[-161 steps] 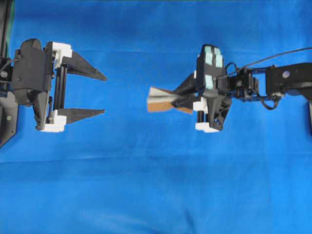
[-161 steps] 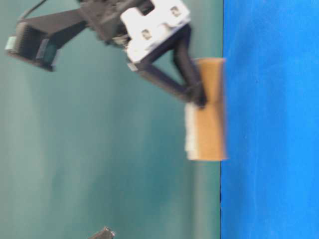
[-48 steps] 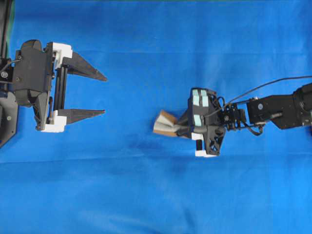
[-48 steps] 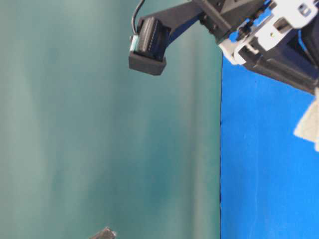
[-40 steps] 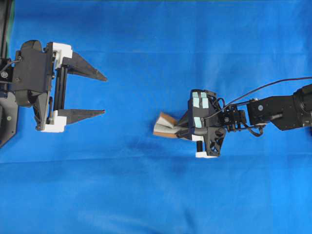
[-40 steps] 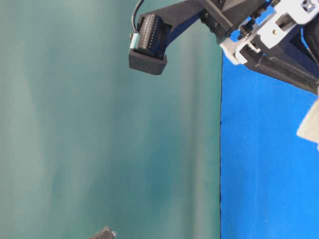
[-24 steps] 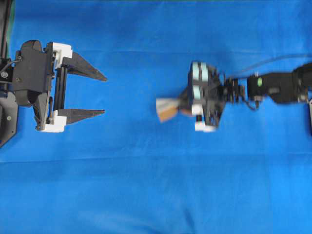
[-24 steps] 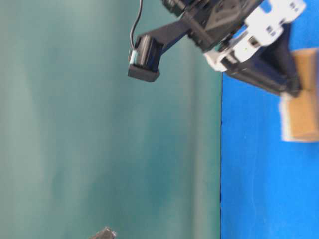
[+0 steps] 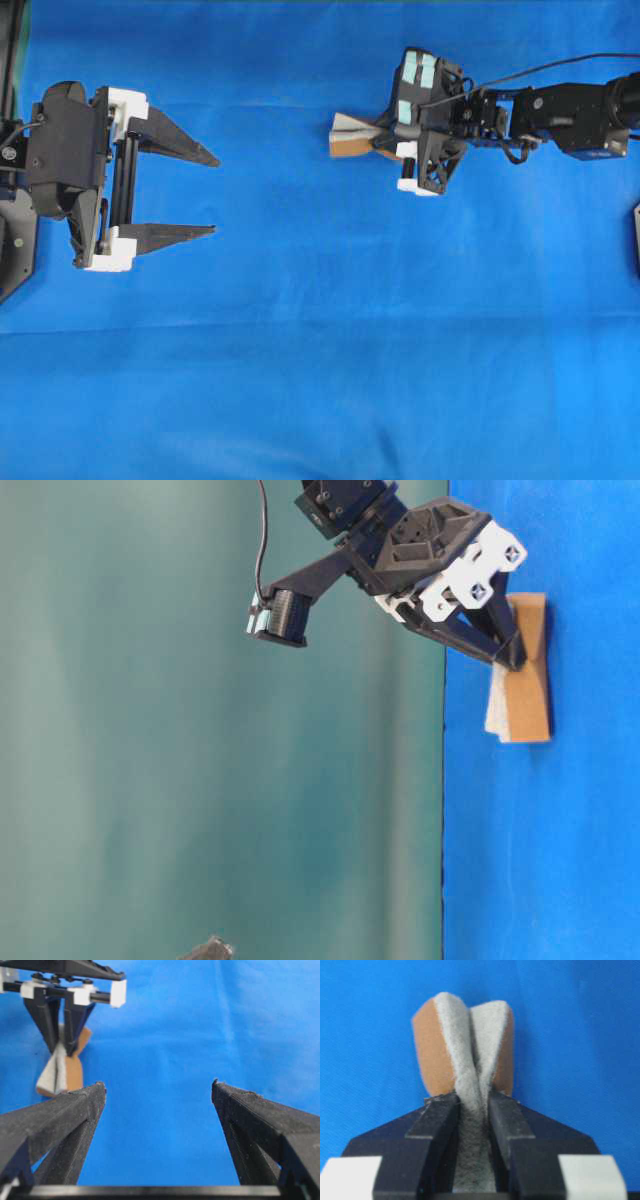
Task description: Hand over the sponge with the left arm and wipe it with the right arm.
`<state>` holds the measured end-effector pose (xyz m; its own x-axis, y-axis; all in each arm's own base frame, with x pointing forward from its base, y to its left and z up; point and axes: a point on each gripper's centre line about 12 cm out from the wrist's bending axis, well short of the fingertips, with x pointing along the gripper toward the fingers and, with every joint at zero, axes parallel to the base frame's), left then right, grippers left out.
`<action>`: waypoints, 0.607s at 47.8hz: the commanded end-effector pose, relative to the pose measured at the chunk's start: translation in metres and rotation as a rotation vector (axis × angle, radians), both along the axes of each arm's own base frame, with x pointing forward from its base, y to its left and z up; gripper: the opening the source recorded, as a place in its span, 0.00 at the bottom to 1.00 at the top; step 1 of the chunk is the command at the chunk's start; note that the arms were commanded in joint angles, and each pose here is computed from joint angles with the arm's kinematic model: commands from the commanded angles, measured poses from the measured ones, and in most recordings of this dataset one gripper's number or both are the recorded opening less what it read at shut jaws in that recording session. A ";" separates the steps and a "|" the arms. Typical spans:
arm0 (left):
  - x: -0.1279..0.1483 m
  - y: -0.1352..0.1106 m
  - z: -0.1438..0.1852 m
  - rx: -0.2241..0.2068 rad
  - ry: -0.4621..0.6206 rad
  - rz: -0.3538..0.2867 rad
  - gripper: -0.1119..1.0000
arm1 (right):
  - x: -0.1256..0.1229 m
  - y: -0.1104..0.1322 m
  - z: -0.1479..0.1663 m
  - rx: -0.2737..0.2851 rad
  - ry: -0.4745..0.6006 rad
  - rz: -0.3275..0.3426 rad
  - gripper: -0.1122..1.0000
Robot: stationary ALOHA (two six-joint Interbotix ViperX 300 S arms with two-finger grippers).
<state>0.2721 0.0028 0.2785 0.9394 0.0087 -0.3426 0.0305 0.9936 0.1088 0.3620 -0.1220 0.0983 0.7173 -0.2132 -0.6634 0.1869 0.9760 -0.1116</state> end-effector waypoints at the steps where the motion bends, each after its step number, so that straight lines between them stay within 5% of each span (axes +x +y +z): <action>1: 0.001 -0.001 0.006 -0.003 -0.021 -0.002 0.93 | 0.007 0.020 0.009 0.004 -0.020 0.045 0.33; 18: 0.001 -0.001 0.007 0.000 -0.025 -0.003 0.93 | 0.017 0.143 0.005 0.125 0.006 0.249 0.33; 29: 0.002 -0.001 0.006 0.002 -0.023 -0.003 0.93 | 0.016 0.178 0.008 0.172 0.001 0.297 0.33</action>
